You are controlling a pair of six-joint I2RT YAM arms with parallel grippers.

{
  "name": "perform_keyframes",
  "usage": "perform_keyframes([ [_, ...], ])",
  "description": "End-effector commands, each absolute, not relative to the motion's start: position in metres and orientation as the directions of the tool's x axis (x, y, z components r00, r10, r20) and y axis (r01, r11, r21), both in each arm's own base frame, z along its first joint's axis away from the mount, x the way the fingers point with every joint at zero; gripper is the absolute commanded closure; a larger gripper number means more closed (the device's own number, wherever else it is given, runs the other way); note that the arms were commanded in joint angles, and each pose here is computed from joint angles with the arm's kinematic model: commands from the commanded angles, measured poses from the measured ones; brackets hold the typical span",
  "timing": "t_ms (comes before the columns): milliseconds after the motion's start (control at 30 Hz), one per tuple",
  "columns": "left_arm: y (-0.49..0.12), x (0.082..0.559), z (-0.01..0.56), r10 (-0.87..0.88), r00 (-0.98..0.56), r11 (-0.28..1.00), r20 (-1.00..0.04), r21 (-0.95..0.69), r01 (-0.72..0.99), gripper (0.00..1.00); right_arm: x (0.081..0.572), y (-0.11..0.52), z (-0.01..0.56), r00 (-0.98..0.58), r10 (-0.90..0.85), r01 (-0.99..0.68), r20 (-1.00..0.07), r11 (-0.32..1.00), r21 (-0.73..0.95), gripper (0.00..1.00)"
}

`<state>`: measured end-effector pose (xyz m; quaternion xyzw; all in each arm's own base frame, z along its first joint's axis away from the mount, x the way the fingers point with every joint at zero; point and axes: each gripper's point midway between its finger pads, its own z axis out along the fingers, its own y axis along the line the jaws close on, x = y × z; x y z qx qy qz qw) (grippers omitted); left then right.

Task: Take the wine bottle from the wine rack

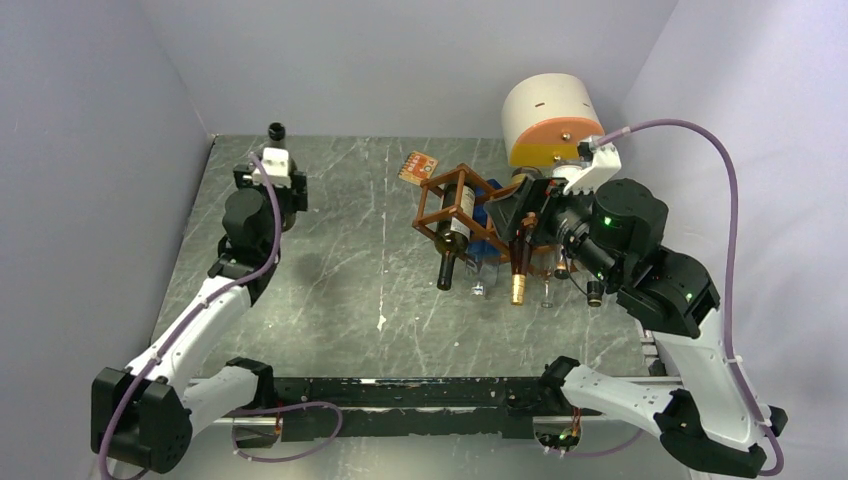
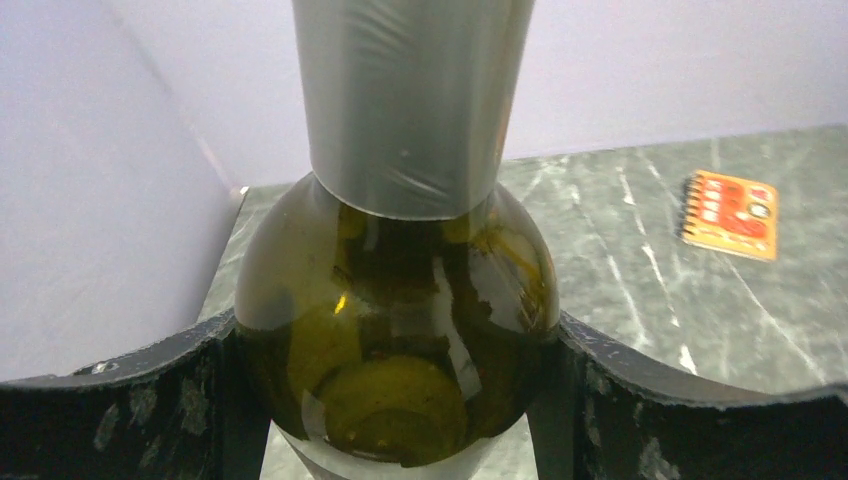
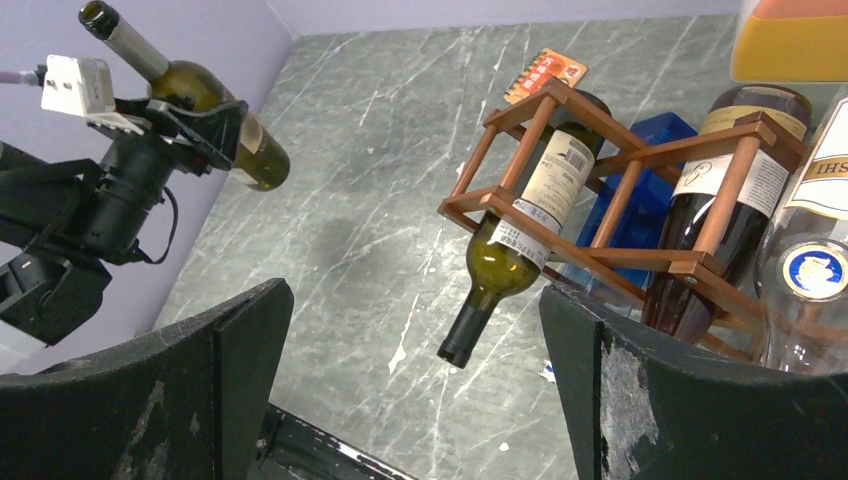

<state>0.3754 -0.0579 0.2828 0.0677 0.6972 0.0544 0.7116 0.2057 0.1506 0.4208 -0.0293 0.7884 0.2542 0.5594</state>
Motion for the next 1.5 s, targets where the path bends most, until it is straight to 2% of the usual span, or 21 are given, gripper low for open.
perform_keyframes([
  [0, -0.017, 0.384, 0.323, 0.023, 0.17, 0.99, -0.985, -0.002, -0.141, 0.93, 0.207, 0.144, 0.425, -0.341, 0.237, -0.322, -0.909, 0.879, 0.35, 0.0],
  [133, 0.027, 0.386, 0.317, -0.011, 0.194, 0.972, -0.981, -0.056, -0.229, 0.93, 0.205, 0.14, 0.427, -0.328, 0.244, -0.319, -0.912, 0.88, 0.351, 0.0],
  [400, 0.126, 0.386, 0.284, 0.046, 0.124, 0.868, -0.991, -0.022, -0.496, 0.93, 0.202, 0.131, 0.433, -0.31, 0.221, -0.316, -0.925, 0.893, 0.319, 0.0],
  [700, 0.174, 0.391, 0.249, 0.004, 0.073, 0.826, -0.997, -0.038, -0.562, 0.93, 0.199, 0.128, 0.433, -0.299, 0.216, -0.322, -0.929, 0.894, 0.312, 0.0],
  [1133, 0.169, 0.444, 0.233, 0.024, 0.029, 0.934, -0.999, 0.012, -0.357, 0.93, 0.197, 0.126, 0.433, -0.31, 0.23, -0.31, -0.922, 0.893, 0.327, 0.0],
  [1300, 0.166, 0.483, 0.25, -0.001, 0.099, 0.959, -0.995, -0.029, -0.283, 0.93, 0.193, 0.13, 0.429, -0.324, 0.258, -0.323, -0.91, 0.874, 0.363, 0.0],
  [1400, 0.16, 0.509, 0.249, 0.024, 0.12, 0.98, -0.992, -0.001, -0.198, 0.93, 0.191, 0.131, 0.428, -0.337, 0.262, -0.324, -0.904, 0.87, 0.373, 0.0],
  [1467, 0.159, 0.521, 0.258, 0.029, 0.196, 0.984, -0.98, -0.006, -0.177, 0.93, 0.19, 0.128, 0.425, -0.342, 0.265, -0.314, -0.902, 0.872, 0.375, 0.0],
])
